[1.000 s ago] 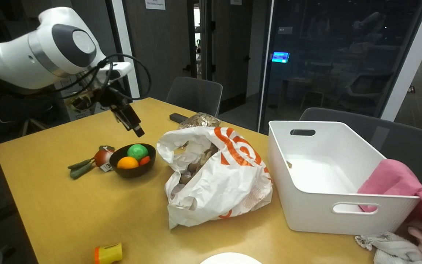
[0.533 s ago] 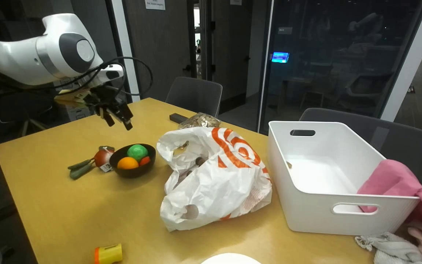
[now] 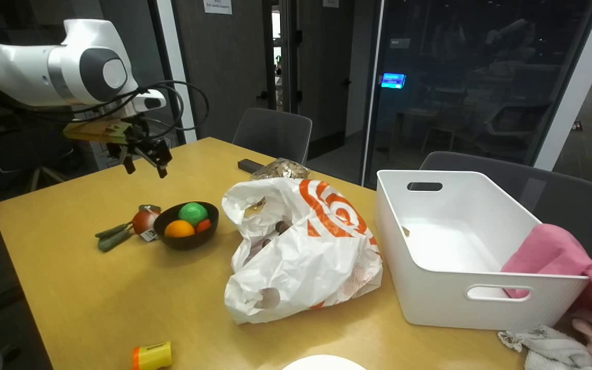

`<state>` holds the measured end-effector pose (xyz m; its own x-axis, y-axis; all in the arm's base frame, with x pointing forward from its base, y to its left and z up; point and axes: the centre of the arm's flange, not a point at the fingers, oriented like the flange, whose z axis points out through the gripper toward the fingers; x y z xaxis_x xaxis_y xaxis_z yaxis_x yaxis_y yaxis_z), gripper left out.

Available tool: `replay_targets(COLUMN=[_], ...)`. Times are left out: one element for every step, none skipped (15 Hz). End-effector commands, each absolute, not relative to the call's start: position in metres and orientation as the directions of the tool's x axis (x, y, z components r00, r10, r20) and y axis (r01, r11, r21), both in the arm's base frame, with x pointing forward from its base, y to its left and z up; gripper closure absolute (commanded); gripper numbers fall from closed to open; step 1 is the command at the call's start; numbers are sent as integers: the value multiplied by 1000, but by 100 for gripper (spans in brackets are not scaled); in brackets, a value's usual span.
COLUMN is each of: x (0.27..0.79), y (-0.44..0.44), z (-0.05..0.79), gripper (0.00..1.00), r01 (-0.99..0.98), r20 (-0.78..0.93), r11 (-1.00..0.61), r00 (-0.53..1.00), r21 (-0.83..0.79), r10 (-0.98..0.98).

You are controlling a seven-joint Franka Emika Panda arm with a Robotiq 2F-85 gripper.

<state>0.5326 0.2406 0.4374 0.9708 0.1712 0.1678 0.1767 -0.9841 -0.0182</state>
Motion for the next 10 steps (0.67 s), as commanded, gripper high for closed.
replay_targets(x=[537, 543, 546, 549, 553, 554, 556, 557, 558, 559], y=[241, 244, 249, 254, 261, 265, 272, 278, 286, 291], z=[433, 425, 418, 409, 400, 392, 385, 378, 374, 369], gripper=[0, 0, 0, 0, 0, 0, 0, 0, 0, 0], r01=[201, 220, 249, 273, 304, 327, 336, 335, 346, 363], r20=[163, 152, 150, 144, 137, 129, 115, 110, 103, 98], r11=[-979, -976, -968, -962, -952, -945, -942, -942, -937, -931], r00=[967, 964, 957, 951, 943, 937, 936, 937, 934, 929], r21=[-16, 4, 6, 21, 20, 14, -12, -21, -35, -36], r10=[196, 218, 247, 273, 304, 326, 332, 331, 341, 358])
